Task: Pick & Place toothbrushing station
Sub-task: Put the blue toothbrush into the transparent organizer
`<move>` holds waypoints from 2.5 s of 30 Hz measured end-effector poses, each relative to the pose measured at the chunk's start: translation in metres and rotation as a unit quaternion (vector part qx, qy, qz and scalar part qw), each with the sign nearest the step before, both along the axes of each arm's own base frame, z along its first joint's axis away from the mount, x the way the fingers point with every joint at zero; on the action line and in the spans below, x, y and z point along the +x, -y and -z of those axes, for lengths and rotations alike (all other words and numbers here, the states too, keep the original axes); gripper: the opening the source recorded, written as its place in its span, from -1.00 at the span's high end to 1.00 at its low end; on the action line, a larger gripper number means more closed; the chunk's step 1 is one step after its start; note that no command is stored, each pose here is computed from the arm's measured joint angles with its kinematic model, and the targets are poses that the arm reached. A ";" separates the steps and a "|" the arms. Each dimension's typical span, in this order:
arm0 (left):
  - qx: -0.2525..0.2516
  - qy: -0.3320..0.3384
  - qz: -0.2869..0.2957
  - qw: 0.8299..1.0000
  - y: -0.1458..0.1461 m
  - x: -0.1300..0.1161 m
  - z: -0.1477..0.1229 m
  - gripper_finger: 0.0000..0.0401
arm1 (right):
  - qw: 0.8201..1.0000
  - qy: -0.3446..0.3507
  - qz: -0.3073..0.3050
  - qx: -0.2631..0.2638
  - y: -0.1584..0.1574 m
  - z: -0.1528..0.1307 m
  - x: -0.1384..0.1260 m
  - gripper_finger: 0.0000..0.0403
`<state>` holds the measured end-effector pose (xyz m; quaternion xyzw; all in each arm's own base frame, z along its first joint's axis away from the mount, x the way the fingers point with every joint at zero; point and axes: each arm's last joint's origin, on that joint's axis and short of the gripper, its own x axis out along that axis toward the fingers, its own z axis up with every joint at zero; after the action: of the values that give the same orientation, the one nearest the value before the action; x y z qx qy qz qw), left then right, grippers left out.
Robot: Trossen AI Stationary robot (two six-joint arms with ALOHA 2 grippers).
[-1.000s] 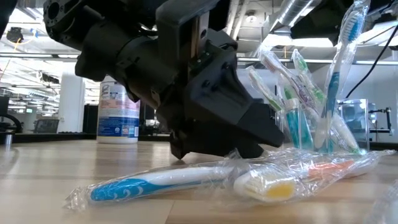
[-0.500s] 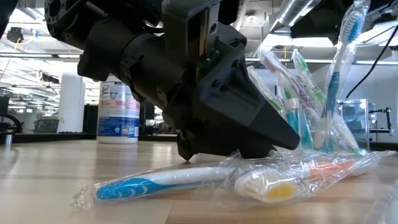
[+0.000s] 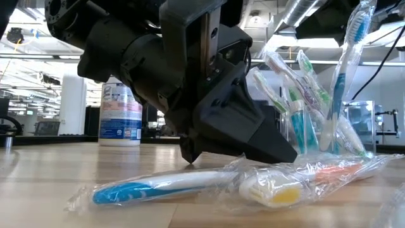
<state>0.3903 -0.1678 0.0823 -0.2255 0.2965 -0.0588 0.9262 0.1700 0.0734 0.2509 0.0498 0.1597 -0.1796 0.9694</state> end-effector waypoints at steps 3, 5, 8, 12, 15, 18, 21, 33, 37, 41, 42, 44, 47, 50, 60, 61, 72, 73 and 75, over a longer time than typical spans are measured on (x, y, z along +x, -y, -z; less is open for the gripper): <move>0.012 0.004 -0.004 1.000 0.000 0.000 -0.001 1.00 | 1.000 0.000 0.000 0.000 0.000 0.000 0.000 0.63; 0.015 0.004 -0.006 1.000 -0.001 0.000 -0.002 1.00 | 1.000 -0.001 0.000 0.000 0.000 0.000 0.000 0.63; 0.023 0.002 -0.009 1.000 -0.004 -0.001 -0.004 1.00 | 1.000 -0.002 0.000 -0.001 0.000 0.000 0.000 0.63; 0.032 0.006 -0.011 0.999 -0.007 0.000 -0.009 1.00 | 1.000 -0.003 0.000 -0.001 0.000 0.000 0.000 0.63; 0.033 0.010 -0.010 0.999 -0.007 0.000 -0.011 1.00 | 1.000 -0.003 0.000 -0.002 0.000 0.001 0.000 0.63; 0.036 0.015 -0.009 0.999 -0.007 0.000 -0.014 1.00 | 1.000 -0.003 0.000 -0.002 0.000 0.001 0.000 0.63; 0.037 0.031 -0.010 0.999 -0.007 0.001 -0.023 1.00 | 1.000 -0.004 0.000 -0.002 0.000 0.001 0.000 0.63; 0.034 0.016 -0.005 0.999 -0.008 0.000 -0.023 0.84 | 1.000 -0.003 0.000 -0.001 0.000 0.001 0.000 0.63; 0.026 0.009 -0.010 1.000 -0.008 0.000 -0.023 0.60 | 1.000 -0.003 -0.001 -0.001 0.000 0.001 0.000 0.63; 0.025 0.010 -0.010 1.000 -0.008 0.000 -0.023 0.37 | 1.000 -0.002 -0.001 0.000 0.000 0.000 0.000 0.63; 0.026 0.009 -0.010 1.000 -0.008 0.000 -0.023 0.33 | 1.000 -0.002 -0.001 0.000 0.000 0.000 0.000 0.63; 0.027 0.009 -0.013 1.000 -0.010 0.000 -0.022 0.26 | 1.000 -0.001 -0.001 0.000 0.000 0.000 0.000 0.63; 0.028 0.007 -0.017 0.999 -0.012 0.001 -0.022 0.21 | 1.000 -0.001 -0.001 0.000 0.000 0.000 0.000 0.63; 0.028 0.006 -0.025 0.999 -0.016 0.003 -0.022 0.20 | 1.000 -0.001 -0.001 0.000 0.000 0.000 0.000 0.63; 0.006 0.003 -0.023 1.000 -0.014 0.005 -0.019 0.26 | 1.000 0.002 -0.001 0.002 0.000 0.000 0.000 0.63; 0.003 -0.002 -0.025 1.000 -0.013 0.006 -0.015 0.26 | 1.000 0.003 -0.001 0.003 0.000 -0.001 0.000 0.63; 0.008 -0.003 -0.009 1.000 -0.008 0.017 -0.005 0.34 | 1.000 0.004 -0.001 0.003 0.000 -0.001 0.000 0.63; 0.008 -0.003 -0.009 1.000 -0.008 0.017 -0.005 0.39 | 1.000 0.004 -0.001 0.004 0.000 -0.001 0.000 0.63; 0.009 -0.006 -0.009 1.000 -0.008 0.017 -0.005 0.55 | 1.000 0.004 -0.001 0.003 0.000 -0.001 0.000 0.63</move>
<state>0.4072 -0.1594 0.0871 -0.2203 0.3003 -0.0465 0.9269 0.1704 0.0736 0.2516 0.0536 0.1564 -0.1777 0.9701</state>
